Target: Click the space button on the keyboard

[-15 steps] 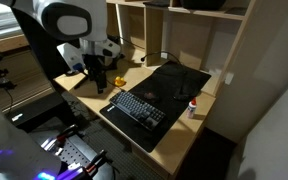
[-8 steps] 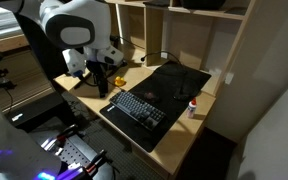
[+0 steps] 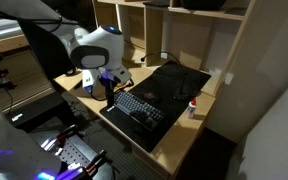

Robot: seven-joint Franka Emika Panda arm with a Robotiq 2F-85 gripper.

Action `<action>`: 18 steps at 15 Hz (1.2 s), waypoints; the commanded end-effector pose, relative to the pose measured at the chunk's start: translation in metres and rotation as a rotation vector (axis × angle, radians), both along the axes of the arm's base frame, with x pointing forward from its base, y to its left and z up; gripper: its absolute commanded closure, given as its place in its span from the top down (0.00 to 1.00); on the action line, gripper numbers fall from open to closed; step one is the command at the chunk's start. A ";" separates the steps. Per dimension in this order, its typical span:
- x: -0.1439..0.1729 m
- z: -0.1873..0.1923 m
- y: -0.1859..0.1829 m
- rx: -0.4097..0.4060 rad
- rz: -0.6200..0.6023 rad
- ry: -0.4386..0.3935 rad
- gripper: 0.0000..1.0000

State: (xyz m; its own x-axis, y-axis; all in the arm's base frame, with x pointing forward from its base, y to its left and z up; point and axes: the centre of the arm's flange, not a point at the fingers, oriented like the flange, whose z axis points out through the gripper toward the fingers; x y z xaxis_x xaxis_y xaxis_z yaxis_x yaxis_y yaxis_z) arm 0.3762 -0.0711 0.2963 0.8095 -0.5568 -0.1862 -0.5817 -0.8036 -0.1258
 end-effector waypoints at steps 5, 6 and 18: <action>0.015 -0.057 -0.009 -0.044 -0.120 0.066 1.00; 0.016 -0.059 -0.009 -0.045 -0.123 0.070 1.00; 0.027 -0.109 -0.011 -0.058 -0.320 -0.001 1.00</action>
